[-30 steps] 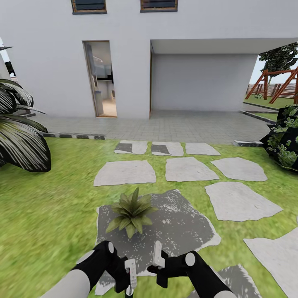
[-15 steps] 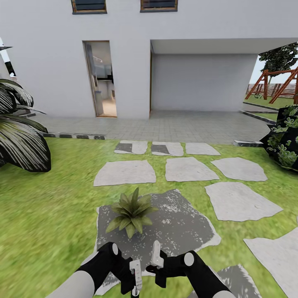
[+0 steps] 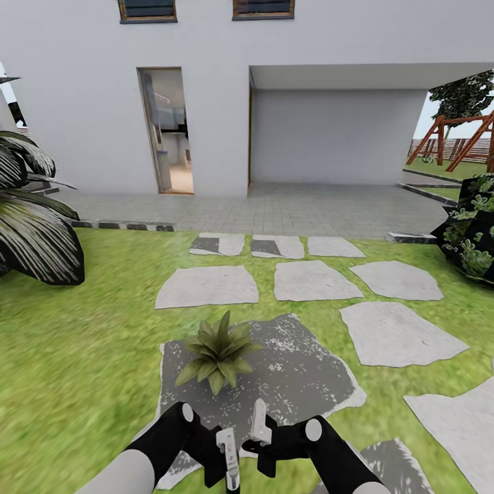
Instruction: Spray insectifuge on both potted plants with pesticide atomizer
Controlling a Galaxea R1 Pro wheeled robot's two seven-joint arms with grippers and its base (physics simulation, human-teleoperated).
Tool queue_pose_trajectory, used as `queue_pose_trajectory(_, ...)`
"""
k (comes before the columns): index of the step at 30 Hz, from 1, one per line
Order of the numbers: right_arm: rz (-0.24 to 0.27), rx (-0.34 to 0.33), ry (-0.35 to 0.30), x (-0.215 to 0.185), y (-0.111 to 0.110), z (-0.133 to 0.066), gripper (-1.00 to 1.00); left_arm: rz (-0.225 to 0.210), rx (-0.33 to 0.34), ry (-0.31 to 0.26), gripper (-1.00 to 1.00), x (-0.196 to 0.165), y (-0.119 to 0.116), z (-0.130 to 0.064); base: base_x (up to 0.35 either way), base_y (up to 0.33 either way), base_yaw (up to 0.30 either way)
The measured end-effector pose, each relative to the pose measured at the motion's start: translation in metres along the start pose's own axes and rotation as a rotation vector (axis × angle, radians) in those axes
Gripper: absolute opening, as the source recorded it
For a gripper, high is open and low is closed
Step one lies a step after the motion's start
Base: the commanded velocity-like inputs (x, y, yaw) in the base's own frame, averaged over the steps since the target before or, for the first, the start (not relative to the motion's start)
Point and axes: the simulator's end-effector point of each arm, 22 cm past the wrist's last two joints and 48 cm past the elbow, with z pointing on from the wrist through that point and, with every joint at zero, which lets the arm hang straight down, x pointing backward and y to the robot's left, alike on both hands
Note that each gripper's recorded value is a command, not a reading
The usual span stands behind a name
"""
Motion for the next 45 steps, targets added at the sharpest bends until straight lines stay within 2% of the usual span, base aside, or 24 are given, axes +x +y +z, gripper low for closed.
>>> queue_pose_trajectory(14, 0.000, 0.002, 0.000, 0.000, 0.000, 0.000, -1.00, 0.007, 0.016, -0.018, -1.00, -0.004, -0.006, 0.004, 0.000, 0.000, 0.000)
queue_pose_trajectory(21, 0.000, 0.001, 0.000, 0.000, 0.000, 0.000, -1.00, 0.040, 0.025, -0.060, -1.00, -0.012, -0.010, 0.006, 0.000, 0.000, 0.000)
queue_pose_trajectory(31, 0.001, 0.002, 0.000, 0.000, 0.000, 0.000, -1.00, 0.040, 0.026, -0.068, -1.00, -0.015, -0.010, 0.006, 0.000, 0.000, 0.000)
queue_pose_trajectory(35, 0.001, 0.002, 0.000, 0.000, 0.000, 0.000, -1.00, 0.017, 0.025, -0.106, -1.00, -0.022, -0.010, 0.005, 0.000, 0.000, 0.000)
queue_pose_trajectory(41, 0.001, 0.002, 0.000, 0.000, 0.000, 0.000, -1.00, 0.012, 0.021, -0.102, -1.00, -0.018, -0.007, 0.003, 0.000, 0.000, 0.000)
queue_pose_trajectory(45, 0.001, 0.002, 0.000, 0.000, 0.000, 0.000, -1.00, 0.014, 0.015, -0.079, -1.00, -0.011, -0.005, 0.002, 0.000, 0.000, 0.000)
